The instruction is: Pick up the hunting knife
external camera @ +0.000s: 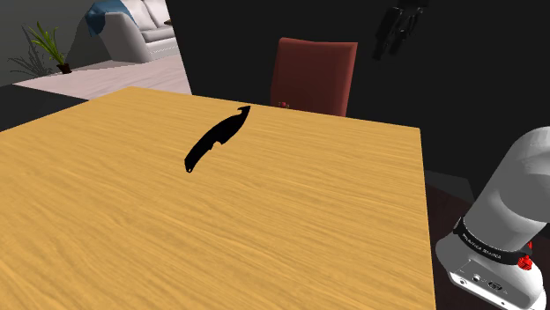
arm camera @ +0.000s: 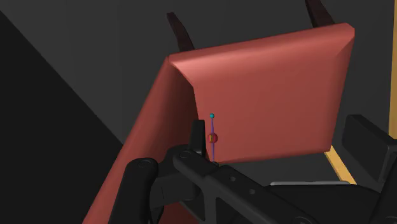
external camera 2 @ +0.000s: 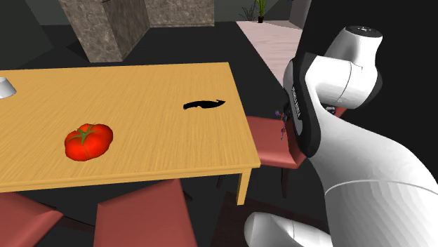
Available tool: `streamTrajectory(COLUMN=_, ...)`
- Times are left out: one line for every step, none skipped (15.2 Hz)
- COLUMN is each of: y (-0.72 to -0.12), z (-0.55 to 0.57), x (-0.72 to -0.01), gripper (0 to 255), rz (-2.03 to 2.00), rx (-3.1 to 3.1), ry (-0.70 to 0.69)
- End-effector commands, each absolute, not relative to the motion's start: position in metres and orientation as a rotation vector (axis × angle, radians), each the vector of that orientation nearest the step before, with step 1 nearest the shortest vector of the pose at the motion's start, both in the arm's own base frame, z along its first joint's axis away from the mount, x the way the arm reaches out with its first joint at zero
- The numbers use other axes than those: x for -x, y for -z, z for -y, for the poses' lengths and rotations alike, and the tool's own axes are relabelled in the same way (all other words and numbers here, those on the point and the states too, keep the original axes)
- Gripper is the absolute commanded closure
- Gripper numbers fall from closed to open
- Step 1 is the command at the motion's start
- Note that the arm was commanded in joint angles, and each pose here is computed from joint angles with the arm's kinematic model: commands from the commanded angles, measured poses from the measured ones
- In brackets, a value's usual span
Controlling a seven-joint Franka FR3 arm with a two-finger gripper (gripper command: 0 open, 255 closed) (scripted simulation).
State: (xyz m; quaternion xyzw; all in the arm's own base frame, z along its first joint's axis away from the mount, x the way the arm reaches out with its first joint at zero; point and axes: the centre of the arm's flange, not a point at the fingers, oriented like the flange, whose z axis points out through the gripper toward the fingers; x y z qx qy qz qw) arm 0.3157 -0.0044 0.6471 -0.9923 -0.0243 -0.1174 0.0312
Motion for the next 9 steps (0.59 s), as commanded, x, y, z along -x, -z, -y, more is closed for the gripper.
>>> streamTrajectory(y=-0.647, z=0.004, x=-0.316, gripper=0, rz=0.075, rx=3.057, ry=0.362)
streamTrajectory(y=-0.645, z=-0.008, x=-0.311, gripper=0, rz=0.025, rx=3.059, ry=0.350)
streamTrajectory(y=-0.644, z=-0.021, x=-0.307, gripper=0, rz=-0.024, rx=3.061, ry=0.339)
streamTrajectory(y=-0.642, z=-0.034, x=-0.304, gripper=0, rz=-0.074, rx=3.062, ry=0.327)
streamTrajectory(y=-0.640, z=-0.047, x=-0.301, gripper=0, rz=-0.124, rx=3.062, ry=0.316)
streamTrajectory(y=-0.639, z=-0.060, x=-0.298, gripper=0, rz=-0.174, rx=3.061, ry=0.304)
streamTrajectory(y=-0.638, z=-0.073, x=-0.296, gripper=0, rz=-0.223, rx=3.060, ry=0.292)
streamTrajectory(y=-0.636, z=-0.086, x=-0.294, gripper=0, rz=-0.273, rx=3.057, ry=0.280)
streamTrajectory(y=-0.635, z=-0.099, x=-0.292, gripper=0, rz=-0.323, rx=3.054, ry=0.269)
